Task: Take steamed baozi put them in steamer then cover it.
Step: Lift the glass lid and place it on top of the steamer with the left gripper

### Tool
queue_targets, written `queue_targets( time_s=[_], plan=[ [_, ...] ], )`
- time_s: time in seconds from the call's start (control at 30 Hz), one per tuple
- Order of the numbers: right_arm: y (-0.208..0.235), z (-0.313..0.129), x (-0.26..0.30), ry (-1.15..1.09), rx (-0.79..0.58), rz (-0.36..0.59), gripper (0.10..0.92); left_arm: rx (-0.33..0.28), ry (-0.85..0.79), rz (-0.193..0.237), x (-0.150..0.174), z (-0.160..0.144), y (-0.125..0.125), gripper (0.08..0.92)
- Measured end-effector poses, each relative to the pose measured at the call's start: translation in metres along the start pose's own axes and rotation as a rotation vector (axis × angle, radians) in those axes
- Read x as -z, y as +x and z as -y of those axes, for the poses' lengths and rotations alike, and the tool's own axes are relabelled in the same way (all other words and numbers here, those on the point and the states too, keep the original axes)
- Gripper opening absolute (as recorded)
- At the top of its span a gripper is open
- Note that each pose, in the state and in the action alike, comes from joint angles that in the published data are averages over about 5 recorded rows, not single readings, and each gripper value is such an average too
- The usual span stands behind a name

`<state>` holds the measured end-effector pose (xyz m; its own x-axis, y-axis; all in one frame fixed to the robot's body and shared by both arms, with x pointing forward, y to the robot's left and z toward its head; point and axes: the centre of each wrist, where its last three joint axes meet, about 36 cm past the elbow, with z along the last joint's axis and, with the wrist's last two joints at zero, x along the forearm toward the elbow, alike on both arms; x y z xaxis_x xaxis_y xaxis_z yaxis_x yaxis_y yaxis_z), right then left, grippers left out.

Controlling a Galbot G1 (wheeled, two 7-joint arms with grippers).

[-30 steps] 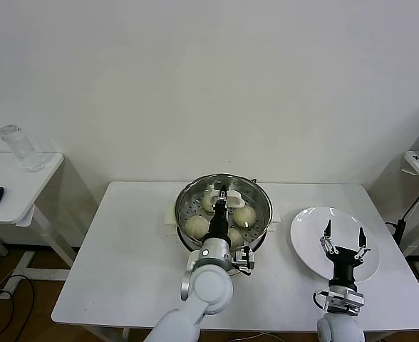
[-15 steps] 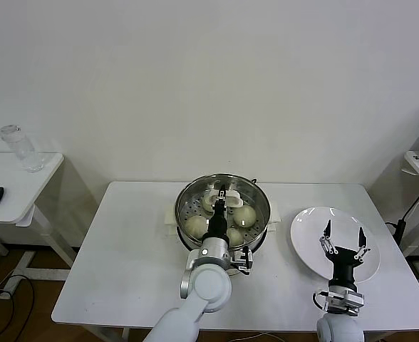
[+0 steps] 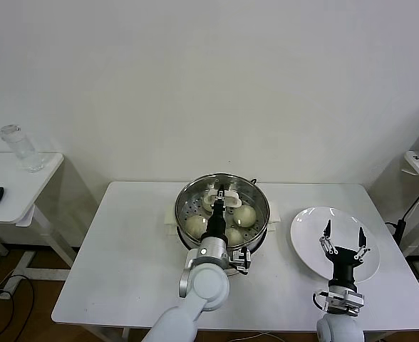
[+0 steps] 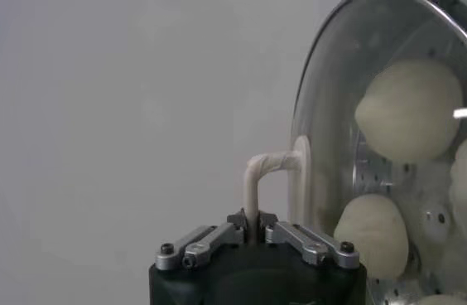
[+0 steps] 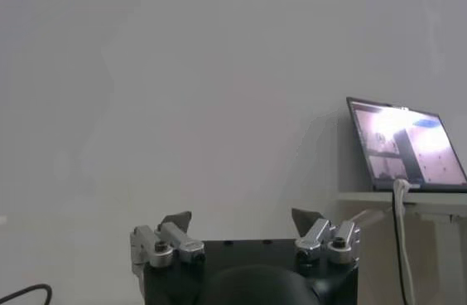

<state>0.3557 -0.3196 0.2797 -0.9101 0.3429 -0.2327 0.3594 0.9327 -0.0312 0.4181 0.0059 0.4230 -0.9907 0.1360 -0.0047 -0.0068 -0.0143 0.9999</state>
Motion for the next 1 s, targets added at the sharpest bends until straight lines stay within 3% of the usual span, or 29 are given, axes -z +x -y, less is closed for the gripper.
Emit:
queue_targets(
  time_s=[0.3, 0.4, 0.8, 1.0],
  plan=[
    [-0.001, 0.0, 0.002, -0.002, 0.0, 0.005, 0.823, -0.006, -0.008, -0.003, -0.001, 0.003, 0.001, 0.195],
    [-0.001, 0.0, 0.002, -0.002, 0.0, 0.005, 0.823, -0.009, -0.013, -0.006, -0.002, 0.003, 0.001, 0.237],
    [-0.001, 0.0, 0.002, -0.002, 0.001, 0.006, 0.823, -0.005, 0.007, 0.0, -0.004, -0.004, 0.01, 0.593],
    [-0.004, -0.003, 0.003, -0.006, 0.0, 0.007, 0.823, -0.012, 0.047, 0.011, -0.009, -0.01, 0.025, 0.71]
  ],
)
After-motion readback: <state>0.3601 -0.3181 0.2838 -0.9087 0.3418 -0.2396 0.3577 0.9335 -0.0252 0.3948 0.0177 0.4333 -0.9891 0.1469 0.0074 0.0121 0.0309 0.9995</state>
